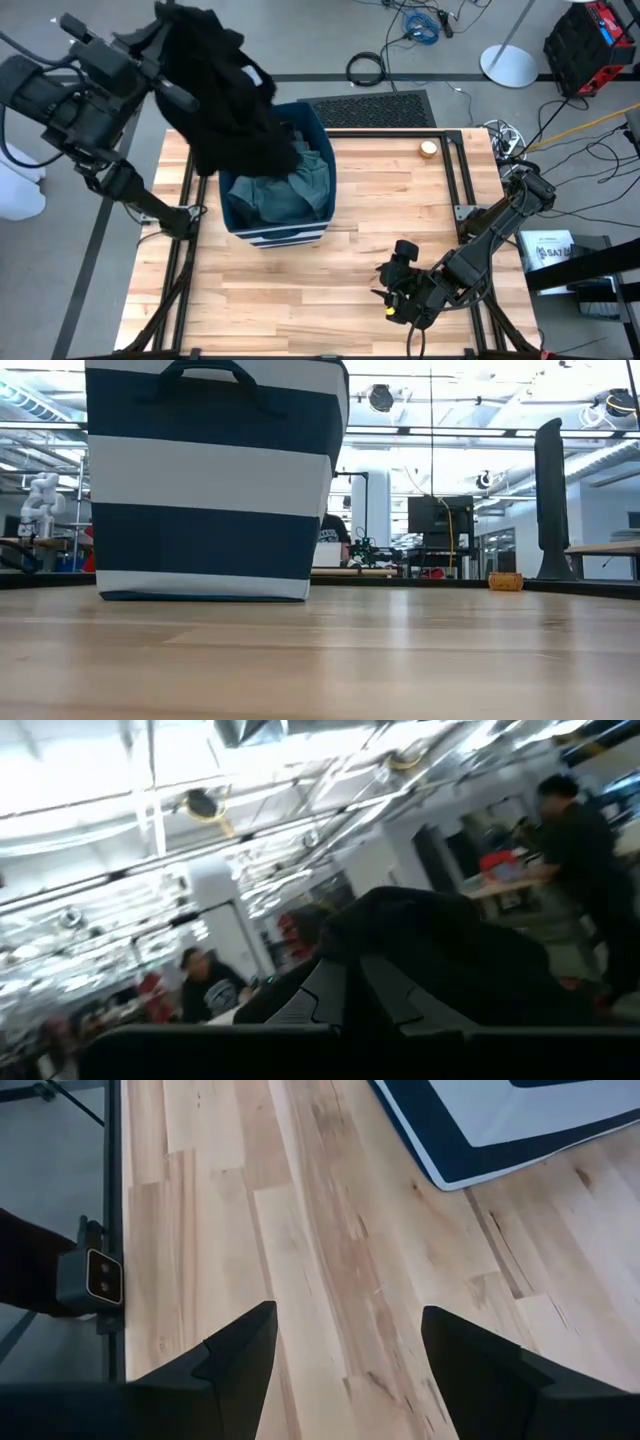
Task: Sort clothes
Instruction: Put the black shirt into the blue laundry organizer
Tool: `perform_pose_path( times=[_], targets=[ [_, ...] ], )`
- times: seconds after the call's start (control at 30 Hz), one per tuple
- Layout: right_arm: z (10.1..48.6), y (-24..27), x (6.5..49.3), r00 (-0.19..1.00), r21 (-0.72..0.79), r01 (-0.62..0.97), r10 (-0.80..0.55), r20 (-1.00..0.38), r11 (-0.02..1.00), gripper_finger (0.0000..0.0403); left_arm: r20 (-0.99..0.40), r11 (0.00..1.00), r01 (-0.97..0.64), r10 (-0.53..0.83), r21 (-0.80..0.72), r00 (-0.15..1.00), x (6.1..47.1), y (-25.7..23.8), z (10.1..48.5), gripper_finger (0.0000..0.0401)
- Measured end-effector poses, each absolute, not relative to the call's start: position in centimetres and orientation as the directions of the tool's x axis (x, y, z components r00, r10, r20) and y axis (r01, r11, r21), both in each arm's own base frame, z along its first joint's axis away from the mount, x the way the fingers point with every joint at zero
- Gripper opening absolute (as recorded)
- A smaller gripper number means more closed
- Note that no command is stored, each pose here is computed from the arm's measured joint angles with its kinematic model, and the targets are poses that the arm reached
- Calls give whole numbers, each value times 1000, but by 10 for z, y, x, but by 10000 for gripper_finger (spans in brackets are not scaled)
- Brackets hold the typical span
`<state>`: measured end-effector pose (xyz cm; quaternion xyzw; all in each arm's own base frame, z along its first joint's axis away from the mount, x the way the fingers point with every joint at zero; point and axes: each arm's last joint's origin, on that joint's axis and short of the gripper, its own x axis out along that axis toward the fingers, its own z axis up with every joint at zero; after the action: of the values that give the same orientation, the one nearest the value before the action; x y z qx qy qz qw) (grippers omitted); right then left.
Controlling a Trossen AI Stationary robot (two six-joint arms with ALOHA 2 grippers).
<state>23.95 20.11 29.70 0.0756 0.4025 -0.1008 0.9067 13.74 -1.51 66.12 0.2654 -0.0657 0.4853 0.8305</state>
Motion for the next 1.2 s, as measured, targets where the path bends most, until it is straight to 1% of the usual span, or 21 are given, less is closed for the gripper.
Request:
perform_pose_path(
  times=[0.07,0.27,0.33,0.43,0.5,0.6,0.67,0.73,0.8,0.87,0.93,1.0,1.07,1.1,1.2],
  targets=[
    [297,201,239,653,54,243,-123,-747,968,238,354,374,-848,787,376,505,137,-12,661,9],
    [297,201,239,650,49,243,-126,-749,969,238,316,406,-828,785,387,533,152,-11,651,9],
    [297,201,239,650,48,243,-126,-750,969,238,303,442,-813,771,380,560,163,-9,646,9],
    [297,201,239,650,48,243,-126,-750,969,238,277,523,-773,731,359,623,182,-7,634,9],
    [297,201,239,650,48,244,-126,-750,969,238,241,563,-746,716,355,655,199,-5,625,9],
    [297,201,239,650,49,243,-126,-749,969,238,137,567,-709,732,420,667,225,-1,605,9],
    [297,201,239,649,50,243,-124,-751,969,238,42,572,-680,751,459,659,240,5,588,9],
    [296,201,239,645,59,242,-115,-756,969,238,-65,579,-661,773,477,631,246,14,571,9],
    [296,202,238,643,63,237,-108,-758,969,238,-185,575,-637,799,513,573,248,24,552,9],
    [296,203,237,644,63,232,-104,-758,971,238,-298,558,-614,826,559,479,246,34,532,9],
    [296,205,235,644,63,224,-99,-758,973,238,-382,533,-591,846,606,371,243,41,512,9],
    [296,207,234,646,63,217,-96,-757,974,238,-440,524,-574,849,629,293,242,44,497,9],
    [296,207,233,647,64,219,-96,-757,974,238,-467,520,-563,848,643,250,242,44,485,9],
    [296,207,233,647,65,220,-95,-757,973,238,-475,523,-553,846,649,243,243,44,480,9],
    [296,207,233,647,70,227,-97,-756,971,238,-526,573,-506,813,644,251,252,41,458,9]
  ],
)
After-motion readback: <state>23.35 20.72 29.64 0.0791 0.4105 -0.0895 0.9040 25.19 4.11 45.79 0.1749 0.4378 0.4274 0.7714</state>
